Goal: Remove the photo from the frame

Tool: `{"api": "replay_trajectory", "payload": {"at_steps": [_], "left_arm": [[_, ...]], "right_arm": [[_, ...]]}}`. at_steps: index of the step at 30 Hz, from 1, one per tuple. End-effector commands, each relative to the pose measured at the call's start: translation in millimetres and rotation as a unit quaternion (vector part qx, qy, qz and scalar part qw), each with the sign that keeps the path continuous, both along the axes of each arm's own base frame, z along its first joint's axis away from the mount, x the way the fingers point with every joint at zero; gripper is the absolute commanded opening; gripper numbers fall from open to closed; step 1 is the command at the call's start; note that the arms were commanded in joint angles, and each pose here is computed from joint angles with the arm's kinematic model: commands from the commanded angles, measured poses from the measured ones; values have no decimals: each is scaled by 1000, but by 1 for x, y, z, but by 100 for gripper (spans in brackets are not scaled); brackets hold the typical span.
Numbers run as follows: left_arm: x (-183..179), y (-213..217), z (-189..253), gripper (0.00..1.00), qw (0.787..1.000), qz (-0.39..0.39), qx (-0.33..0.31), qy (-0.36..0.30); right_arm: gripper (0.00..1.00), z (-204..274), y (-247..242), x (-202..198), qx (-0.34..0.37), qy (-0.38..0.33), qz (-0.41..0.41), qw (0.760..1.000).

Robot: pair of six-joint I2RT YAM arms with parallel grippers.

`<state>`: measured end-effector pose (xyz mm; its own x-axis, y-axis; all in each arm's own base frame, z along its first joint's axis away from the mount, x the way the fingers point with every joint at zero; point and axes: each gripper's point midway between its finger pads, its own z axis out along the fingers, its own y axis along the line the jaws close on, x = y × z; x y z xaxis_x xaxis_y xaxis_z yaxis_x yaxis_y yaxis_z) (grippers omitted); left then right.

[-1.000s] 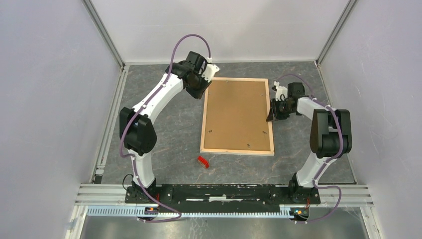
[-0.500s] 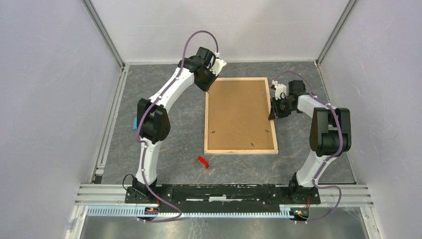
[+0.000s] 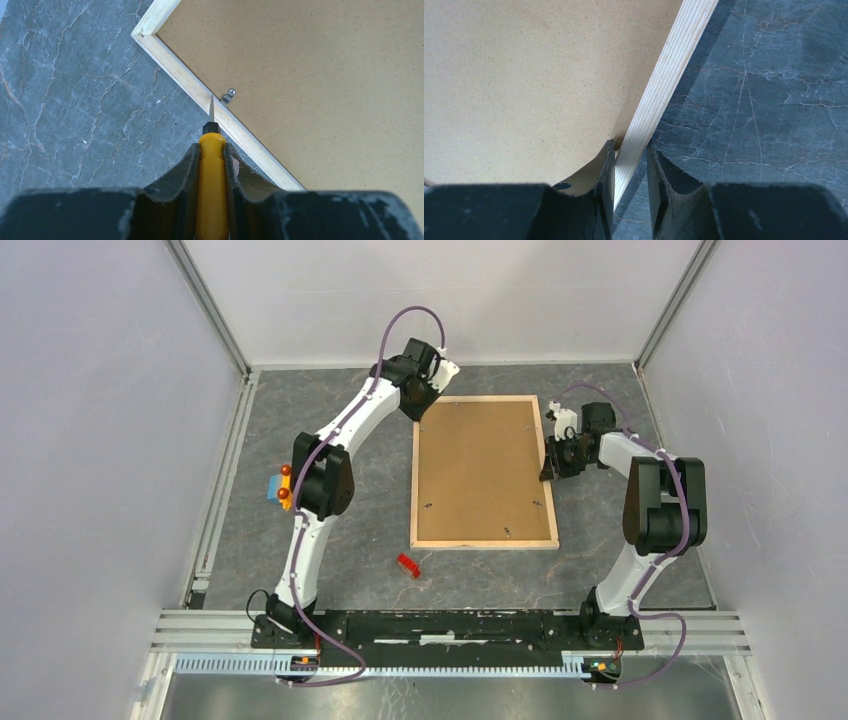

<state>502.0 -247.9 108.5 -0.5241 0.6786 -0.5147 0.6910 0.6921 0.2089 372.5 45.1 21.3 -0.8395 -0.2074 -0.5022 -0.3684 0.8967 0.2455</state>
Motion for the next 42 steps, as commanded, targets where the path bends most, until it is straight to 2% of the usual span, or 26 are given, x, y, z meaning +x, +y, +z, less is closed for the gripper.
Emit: {"api": "replay_trajectory", "payload": {"at_steps": [1,12,25,31,42], "left_arm": [[22,-4,16,2,999,-9,3,-49],[19,-3,-2,2,999,-18,13,-35],[-17,7,-7,2,999,-38,23,11],[-33,-4,-5,2,998,-60,6,34],[-51,-11,-11,2,995,-70,13,63]], "right_arm": [[10,-14,-7,-8,-26,5,13,1000],[10,-16,-7,-8,-24,9,10,1000],[11,-16,-8,-5,-23,11,5,1000],[11,-17,-7,-4,-21,12,3,1000],[12,-16,-8,-4,-22,10,0,1000]]}}
